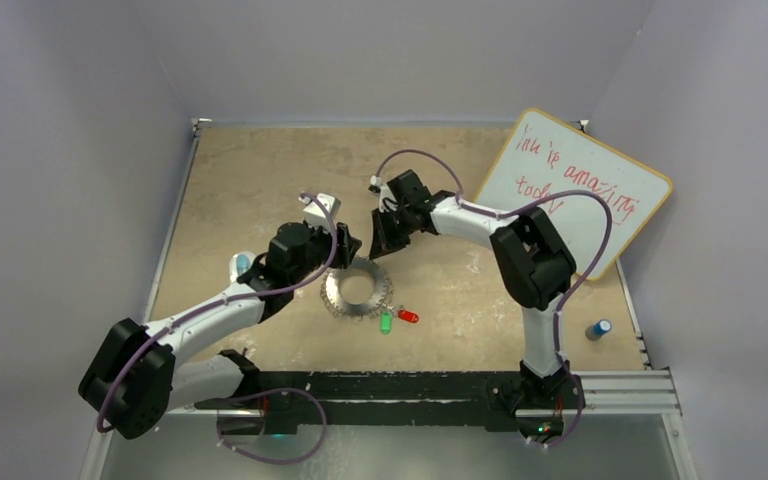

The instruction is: Put the keys on the keyring

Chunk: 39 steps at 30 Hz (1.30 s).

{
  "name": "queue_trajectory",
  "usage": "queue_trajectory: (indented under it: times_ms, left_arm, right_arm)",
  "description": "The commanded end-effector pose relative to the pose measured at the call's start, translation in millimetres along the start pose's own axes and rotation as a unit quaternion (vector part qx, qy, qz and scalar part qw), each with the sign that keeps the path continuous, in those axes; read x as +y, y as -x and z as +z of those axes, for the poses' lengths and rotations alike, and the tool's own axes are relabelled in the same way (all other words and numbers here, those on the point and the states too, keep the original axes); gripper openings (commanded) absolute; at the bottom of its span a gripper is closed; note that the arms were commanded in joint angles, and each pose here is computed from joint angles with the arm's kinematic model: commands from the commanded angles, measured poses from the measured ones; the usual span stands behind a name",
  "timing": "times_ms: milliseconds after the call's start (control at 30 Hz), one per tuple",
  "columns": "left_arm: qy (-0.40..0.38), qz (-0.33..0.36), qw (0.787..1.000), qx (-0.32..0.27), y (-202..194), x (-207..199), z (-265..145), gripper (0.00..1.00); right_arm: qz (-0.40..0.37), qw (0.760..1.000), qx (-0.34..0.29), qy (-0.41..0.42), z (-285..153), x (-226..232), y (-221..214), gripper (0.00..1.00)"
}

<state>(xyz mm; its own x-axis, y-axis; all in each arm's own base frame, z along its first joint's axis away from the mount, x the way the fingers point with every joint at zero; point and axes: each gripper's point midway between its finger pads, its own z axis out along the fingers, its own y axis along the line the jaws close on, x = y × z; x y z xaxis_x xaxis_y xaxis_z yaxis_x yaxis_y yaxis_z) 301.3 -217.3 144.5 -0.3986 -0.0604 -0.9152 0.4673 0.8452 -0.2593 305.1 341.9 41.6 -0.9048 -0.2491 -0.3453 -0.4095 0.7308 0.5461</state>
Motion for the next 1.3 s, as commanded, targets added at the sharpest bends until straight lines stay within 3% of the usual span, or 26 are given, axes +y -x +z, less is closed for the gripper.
queue_trajectory:
  times_ms: [0, 100, 367, 633, 833, 1000, 1267]
  left_arm:
    - [-0.006, 0.000, 1.000, -0.022, 15.7, -2.6, -0.2, 0.47]
    - [-0.005, 0.000, 1.000, -0.021, 14.6, -2.4, -0.4, 0.47]
    - [-0.006, -0.002, 1.000, -0.022, 15.2, -2.7, -0.3, 0.47]
    - [-0.006, -0.001, 1.000, -0.023, 17.1, -3.3, -3.1, 0.47]
    - [-0.006, -0.002, 1.000, -0.025, 18.1, -3.3, -3.2, 0.47]
    - [-0.006, -0.002, 1.000, -0.023, 16.8, -3.4, -2.2, 0.47]
    - [-0.006, 0.000, 1.000, -0.024, 17.4, -3.3, -2.6, 0.47]
  right_arm:
    - [-0.040, 0.997, -0.019, 0.061, -4.5, 31.0, 24.8, 0.02]
    - [-0.038, 0.997, -0.013, 0.065, 2.3, 29.0, 23.9, 0.03]
    - [-0.018, 0.998, 0.005, 0.061, 15.5, 17.5, 9.9, 0.21]
    - [-0.003, 0.999, -0.008, 0.036, 10.8, 7.6, 10.1, 0.28]
    - [-0.034, 0.999, -0.027, 0.013, 5.7, 1.7, 12.4, 0.35]
    - [-0.051, 0.998, -0.020, -0.008, 6.1, -3.4, 6.6, 0.33]
    - [-0.048, 0.999, -0.003, -0.003, 0.7, -3.3, -7.7, 0.17]
